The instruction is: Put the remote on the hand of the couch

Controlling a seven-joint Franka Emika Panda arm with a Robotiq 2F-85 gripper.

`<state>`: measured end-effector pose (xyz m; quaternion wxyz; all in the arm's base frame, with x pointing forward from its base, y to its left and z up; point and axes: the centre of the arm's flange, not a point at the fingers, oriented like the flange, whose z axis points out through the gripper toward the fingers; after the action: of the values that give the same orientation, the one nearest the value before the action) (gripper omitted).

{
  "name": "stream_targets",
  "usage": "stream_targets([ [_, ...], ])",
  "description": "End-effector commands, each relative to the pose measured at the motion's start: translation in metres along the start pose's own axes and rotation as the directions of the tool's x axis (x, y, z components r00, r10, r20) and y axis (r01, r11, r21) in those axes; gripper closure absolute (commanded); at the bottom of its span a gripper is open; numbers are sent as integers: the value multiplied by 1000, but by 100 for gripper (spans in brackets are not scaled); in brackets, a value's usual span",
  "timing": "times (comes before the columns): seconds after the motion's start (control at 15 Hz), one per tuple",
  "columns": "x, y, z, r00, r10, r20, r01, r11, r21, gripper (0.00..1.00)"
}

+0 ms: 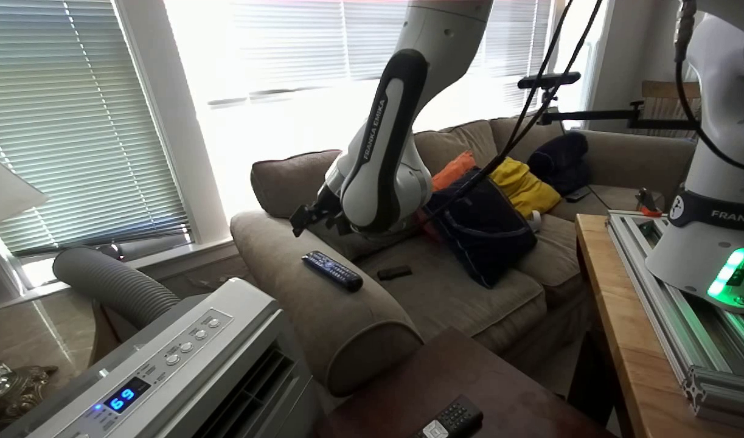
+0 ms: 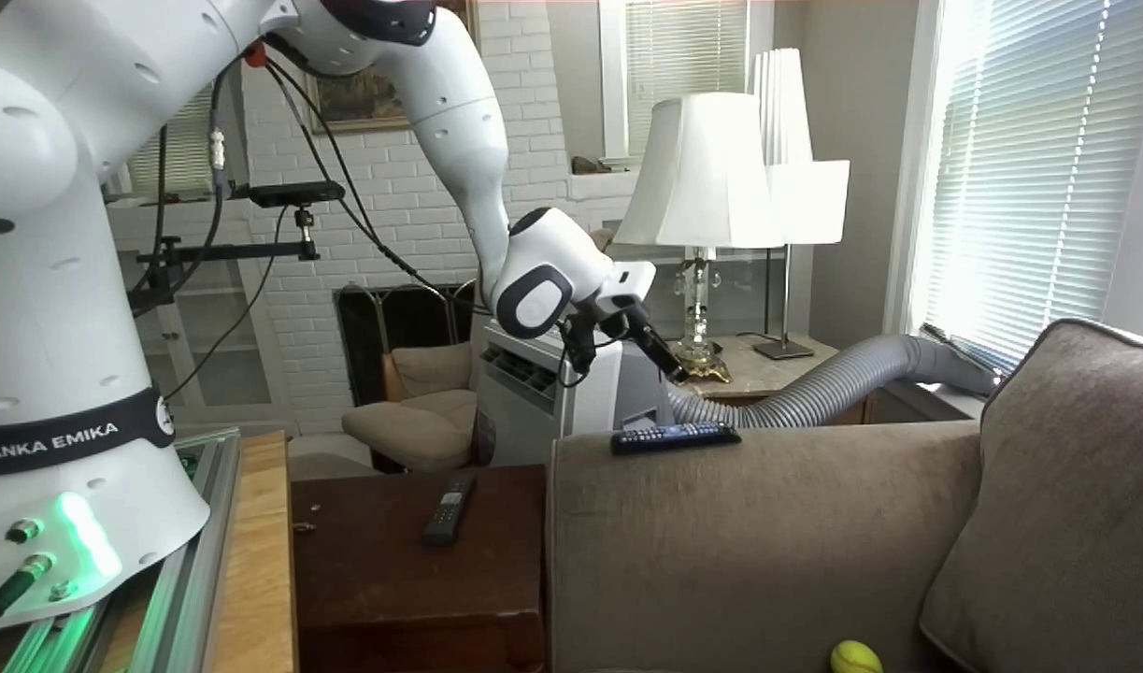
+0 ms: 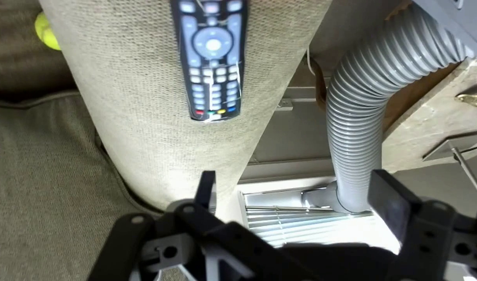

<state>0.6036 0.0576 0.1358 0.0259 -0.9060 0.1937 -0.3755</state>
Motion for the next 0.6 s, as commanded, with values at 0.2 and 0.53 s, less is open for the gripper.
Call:
stream_targets([
  [0.2,1,-13,-77,950,-266,166,244,959,142,0],
  [0.53,8,-22,-116,852,-434,294,365,893,262,0],
])
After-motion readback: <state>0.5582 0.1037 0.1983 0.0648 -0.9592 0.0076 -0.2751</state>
